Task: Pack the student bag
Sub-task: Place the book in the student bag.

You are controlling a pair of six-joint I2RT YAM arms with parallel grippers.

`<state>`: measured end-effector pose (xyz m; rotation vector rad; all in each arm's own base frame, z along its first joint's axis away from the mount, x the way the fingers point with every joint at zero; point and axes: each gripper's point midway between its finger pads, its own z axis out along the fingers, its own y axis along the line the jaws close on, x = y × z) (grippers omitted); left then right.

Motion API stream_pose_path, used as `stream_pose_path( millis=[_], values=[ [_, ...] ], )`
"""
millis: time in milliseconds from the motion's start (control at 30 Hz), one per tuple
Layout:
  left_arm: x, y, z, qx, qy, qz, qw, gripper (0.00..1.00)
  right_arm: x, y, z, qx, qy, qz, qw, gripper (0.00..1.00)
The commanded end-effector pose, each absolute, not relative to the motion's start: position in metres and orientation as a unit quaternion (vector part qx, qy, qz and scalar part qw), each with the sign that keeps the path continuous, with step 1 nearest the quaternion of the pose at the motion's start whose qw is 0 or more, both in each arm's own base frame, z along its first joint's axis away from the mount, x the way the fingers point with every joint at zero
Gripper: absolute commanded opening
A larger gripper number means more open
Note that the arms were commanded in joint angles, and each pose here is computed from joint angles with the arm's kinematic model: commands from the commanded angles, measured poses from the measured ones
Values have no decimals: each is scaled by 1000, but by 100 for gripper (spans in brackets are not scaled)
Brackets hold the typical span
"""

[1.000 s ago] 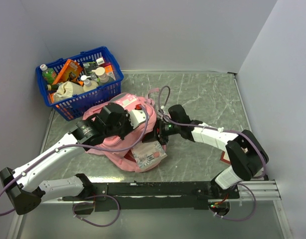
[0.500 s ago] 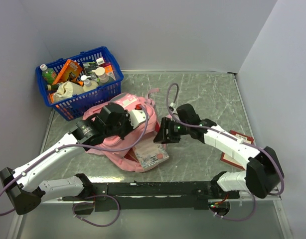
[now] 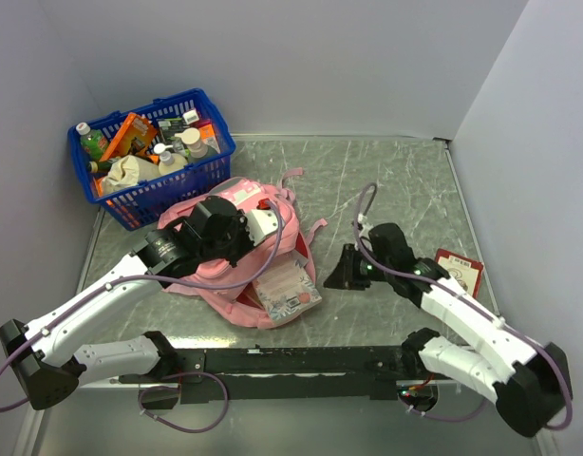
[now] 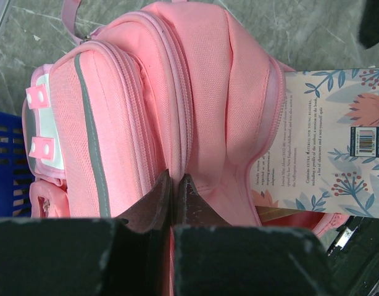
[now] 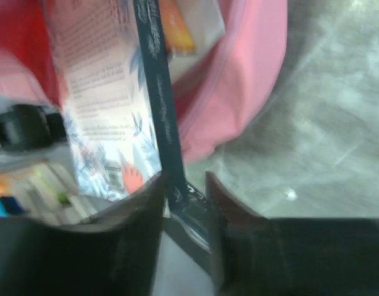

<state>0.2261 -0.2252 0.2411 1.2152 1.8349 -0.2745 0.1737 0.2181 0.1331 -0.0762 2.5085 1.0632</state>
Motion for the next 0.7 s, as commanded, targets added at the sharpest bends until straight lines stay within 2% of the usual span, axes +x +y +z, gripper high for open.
stream_pose_path(
  millis=[0, 33, 367, 667],
  values=[
    [237, -239, 293, 469, 690, -130, 536, 1, 161, 197, 140, -32, 902, 356, 241, 10],
    [238, -239, 293, 469, 690, -129, 536, 1, 160, 193, 139, -30, 905, 348, 242, 4],
    [240, -241, 298, 463, 692, -133, 538, 1, 117, 204, 121, -68, 914, 356, 183, 7],
    [241, -242, 300, 465, 691, -132, 538, 1, 155, 227, 128, -34, 912, 345, 220, 4]
  ],
)
